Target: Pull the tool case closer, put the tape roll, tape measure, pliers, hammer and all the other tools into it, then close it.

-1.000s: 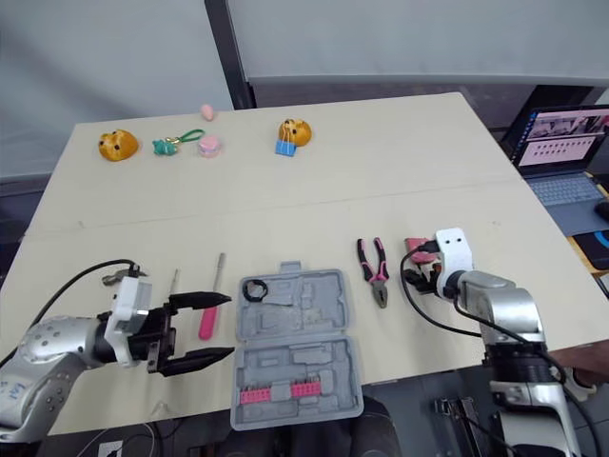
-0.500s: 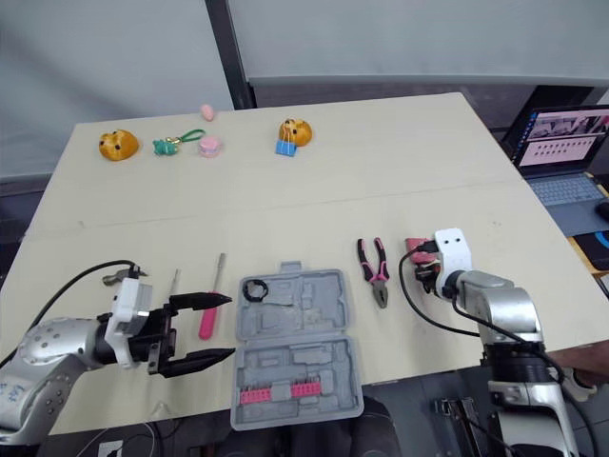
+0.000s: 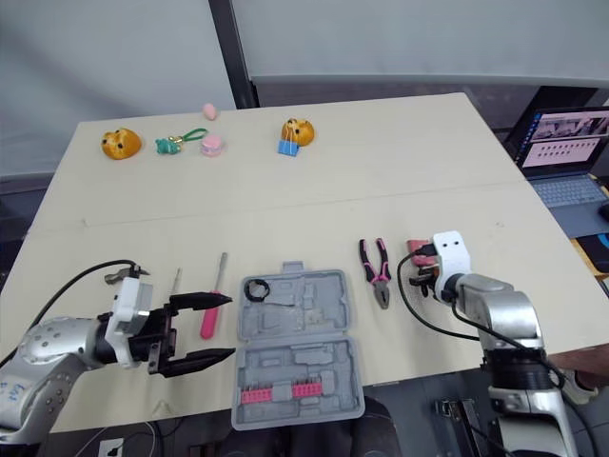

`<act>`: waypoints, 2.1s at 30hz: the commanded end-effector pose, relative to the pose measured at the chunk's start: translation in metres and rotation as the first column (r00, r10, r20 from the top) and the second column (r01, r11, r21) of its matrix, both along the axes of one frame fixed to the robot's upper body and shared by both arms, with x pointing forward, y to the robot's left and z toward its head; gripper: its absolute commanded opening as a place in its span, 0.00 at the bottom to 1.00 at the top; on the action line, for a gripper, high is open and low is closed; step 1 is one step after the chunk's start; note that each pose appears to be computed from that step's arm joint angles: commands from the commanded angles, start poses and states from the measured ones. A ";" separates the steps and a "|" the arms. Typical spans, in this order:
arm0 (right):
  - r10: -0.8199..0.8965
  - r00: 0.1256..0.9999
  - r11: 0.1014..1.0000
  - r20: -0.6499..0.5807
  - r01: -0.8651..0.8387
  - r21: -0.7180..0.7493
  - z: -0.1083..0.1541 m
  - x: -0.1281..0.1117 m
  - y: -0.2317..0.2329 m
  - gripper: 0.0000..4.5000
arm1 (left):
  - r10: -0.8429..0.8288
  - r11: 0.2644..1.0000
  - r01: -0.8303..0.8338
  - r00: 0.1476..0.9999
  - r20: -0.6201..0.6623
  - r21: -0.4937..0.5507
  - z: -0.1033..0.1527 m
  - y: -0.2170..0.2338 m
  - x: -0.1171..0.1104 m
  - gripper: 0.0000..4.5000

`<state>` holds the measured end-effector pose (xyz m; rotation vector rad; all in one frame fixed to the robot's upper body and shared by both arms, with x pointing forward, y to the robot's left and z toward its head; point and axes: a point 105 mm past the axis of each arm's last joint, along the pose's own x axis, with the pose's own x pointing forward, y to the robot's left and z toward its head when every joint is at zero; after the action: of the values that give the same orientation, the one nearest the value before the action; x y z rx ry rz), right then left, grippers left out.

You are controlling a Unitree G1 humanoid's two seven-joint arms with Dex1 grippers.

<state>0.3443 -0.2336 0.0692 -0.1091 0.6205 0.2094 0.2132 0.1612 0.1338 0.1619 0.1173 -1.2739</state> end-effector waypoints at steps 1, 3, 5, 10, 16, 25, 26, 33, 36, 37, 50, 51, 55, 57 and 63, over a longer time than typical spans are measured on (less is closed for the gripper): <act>-0.011 0.999 1.000 -0.036 0.012 0.015 -0.008 -0.012 0.003 0.00 | -0.019 1.000 0.019 1.000 0.023 0.001 0.001 0.000 -0.001 1.00; -0.016 0.999 1.000 -0.043 0.016 0.019 -0.010 -0.018 0.004 0.00 | -0.023 1.000 0.023 0.999 0.023 0.001 0.000 0.000 -0.001 1.00; -0.018 0.999 1.000 -0.046 0.019 0.025 -0.011 -0.023 0.006 0.00 | -0.028 1.000 0.028 0.999 0.023 0.000 0.000 0.000 0.000 1.00; -0.027 0.998 0.999 -0.059 0.029 0.034 -0.013 -0.037 0.009 0.00 | -0.048 0.999 0.048 0.999 0.020 -0.002 0.000 -0.002 0.000 1.00; -0.054 0.995 0.997 -0.078 0.058 0.041 -0.015 -0.062 0.011 0.00 | -0.083 0.997 0.083 0.996 0.012 0.004 0.000 -0.003 -0.001 1.00; -0.074 0.990 0.996 -0.119 0.079 0.044 -0.019 -0.094 0.011 0.00 | -0.114 0.994 0.114 0.994 0.004 0.005 -0.001 -0.003 -0.002 1.00; -0.073 0.990 0.996 -0.124 0.079 0.043 -0.019 -0.097 0.011 0.00 | -0.116 0.993 0.116 0.993 0.004 0.005 -0.002 -0.002 -0.002 1.00; -0.070 0.987 0.996 -0.144 0.077 0.045 -0.019 -0.111 0.014 0.00 | -0.131 0.991 0.131 0.991 -0.002 0.002 -0.007 -0.002 -0.003 1.00; -0.057 0.985 0.996 -0.160 0.066 0.053 -0.020 -0.120 0.019 0.00 | -0.137 0.991 0.137 0.991 -0.006 0.006 -0.009 -0.001 -0.004 1.00; -0.054 0.985 0.996 -0.166 0.064 0.055 -0.021 -0.123 0.021 0.00 | -0.138 0.990 0.138 0.990 -0.006 0.006 -0.009 -0.001 -0.004 1.00; -0.059 0.979 0.996 -0.196 0.072 0.061 -0.022 -0.139 0.024 0.00 | -0.148 0.989 0.148 0.989 -0.012 0.003 -0.012 -0.003 -0.004 1.00; -0.059 0.979 0.995 -0.197 0.073 0.062 -0.023 -0.140 0.024 0.00 | -0.148 0.989 0.148 0.989 -0.012 0.003 -0.012 -0.003 -0.005 1.00; -0.057 0.978 0.995 -0.201 0.071 0.066 -0.023 -0.141 0.025 0.00 | -0.150 0.989 0.150 0.989 -0.014 0.002 -0.013 -0.003 -0.005 1.00; -0.054 0.978 0.995 -0.203 0.069 0.068 -0.023 -0.141 0.026 0.00 | -0.151 0.989 0.151 0.988 -0.015 0.004 -0.013 -0.003 -0.005 1.00; -0.044 0.977 0.995 -0.207 0.061 0.074 -0.023 -0.141 0.028 0.00 | -0.150 0.989 0.150 0.988 -0.018 0.002 -0.014 -0.003 -0.006 1.00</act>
<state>0.2043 -0.2072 0.0418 0.0130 0.8360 0.1931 0.2099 0.1591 0.1190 0.1599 0.1408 -1.4151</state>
